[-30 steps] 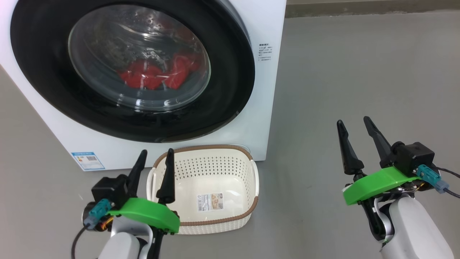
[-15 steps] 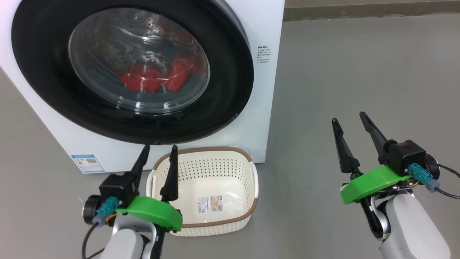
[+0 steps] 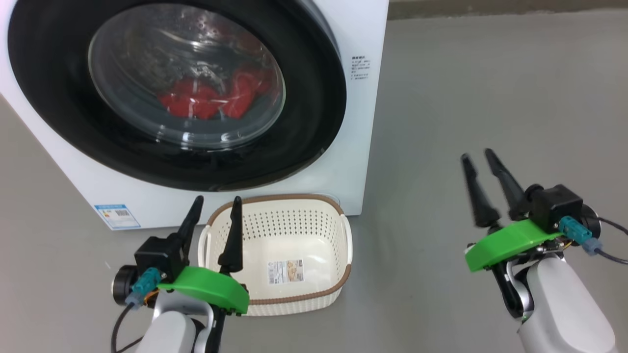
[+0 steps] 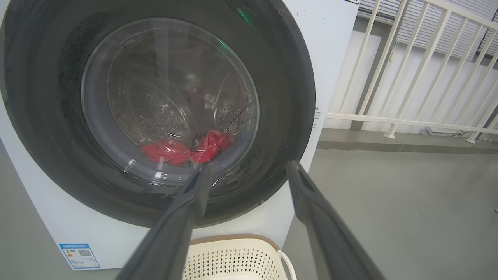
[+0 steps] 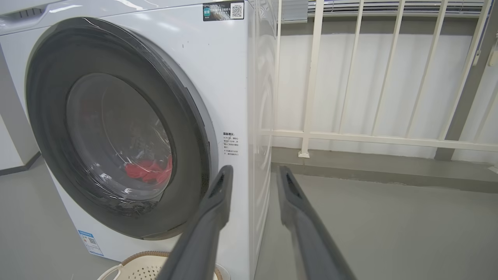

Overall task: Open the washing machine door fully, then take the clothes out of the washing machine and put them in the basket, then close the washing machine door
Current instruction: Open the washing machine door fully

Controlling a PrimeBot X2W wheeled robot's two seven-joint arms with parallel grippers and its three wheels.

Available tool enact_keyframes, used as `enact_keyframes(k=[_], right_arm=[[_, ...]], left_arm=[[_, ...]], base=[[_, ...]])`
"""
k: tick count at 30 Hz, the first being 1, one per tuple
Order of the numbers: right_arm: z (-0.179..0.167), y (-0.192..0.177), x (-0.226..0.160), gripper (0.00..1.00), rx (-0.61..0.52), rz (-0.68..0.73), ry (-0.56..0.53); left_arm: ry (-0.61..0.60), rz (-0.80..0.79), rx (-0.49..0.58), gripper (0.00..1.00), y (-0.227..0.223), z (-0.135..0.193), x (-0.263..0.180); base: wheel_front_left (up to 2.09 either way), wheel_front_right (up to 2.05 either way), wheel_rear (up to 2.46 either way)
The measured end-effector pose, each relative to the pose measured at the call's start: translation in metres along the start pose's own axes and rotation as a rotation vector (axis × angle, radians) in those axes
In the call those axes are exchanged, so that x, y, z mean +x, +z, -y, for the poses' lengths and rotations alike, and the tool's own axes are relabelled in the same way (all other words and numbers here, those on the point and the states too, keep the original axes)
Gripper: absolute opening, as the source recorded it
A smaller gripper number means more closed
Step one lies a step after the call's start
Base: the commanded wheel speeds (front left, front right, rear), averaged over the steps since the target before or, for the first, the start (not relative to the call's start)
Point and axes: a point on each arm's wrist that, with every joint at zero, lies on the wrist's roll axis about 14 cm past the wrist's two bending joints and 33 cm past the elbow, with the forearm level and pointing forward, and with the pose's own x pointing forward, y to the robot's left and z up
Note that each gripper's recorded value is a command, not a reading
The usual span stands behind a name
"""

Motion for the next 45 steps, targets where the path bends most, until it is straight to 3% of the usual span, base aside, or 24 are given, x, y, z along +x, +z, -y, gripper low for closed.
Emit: enact_keyframes(k=[5, 16, 26, 32, 45], right_arm=[[0.001, 0.000, 0.012, 0.00, 0.063, 0.010, -0.008], [-0.004, -0.015, 0.053, 0.00, 0.469, 0.007, -0.054], [-0.019, -0.013, 0.111, 0.00, 0.776, -0.009, -0.012], [-0.032, -0.030, 0.140, 0.00, 0.978, -0.092, 0.032], [-0.047, -0.065, 0.175, 0.00, 1.229, -0.293, 0.117]], left_arm=[[0.000, 0.007, -0.005, 1.00, 0.000, -0.001, 0.006], [0.013, 0.039, -0.014, 1.00, 0.002, -0.009, 0.021], [0.022, 0.068, -0.014, 1.00, 0.000, -0.014, 0.040], [0.025, 0.063, 0.001, 1.00, -0.012, -0.020, 0.053], [0.037, 0.039, 0.019, 1.00, -0.035, -0.032, 0.066]], base=[[0.00, 0.00, 0.00], [0.00, 0.00, 0.00], [0.00, 0.00, 0.00], [0.00, 0.00, 0.00], [0.00, 0.00, 0.00]])
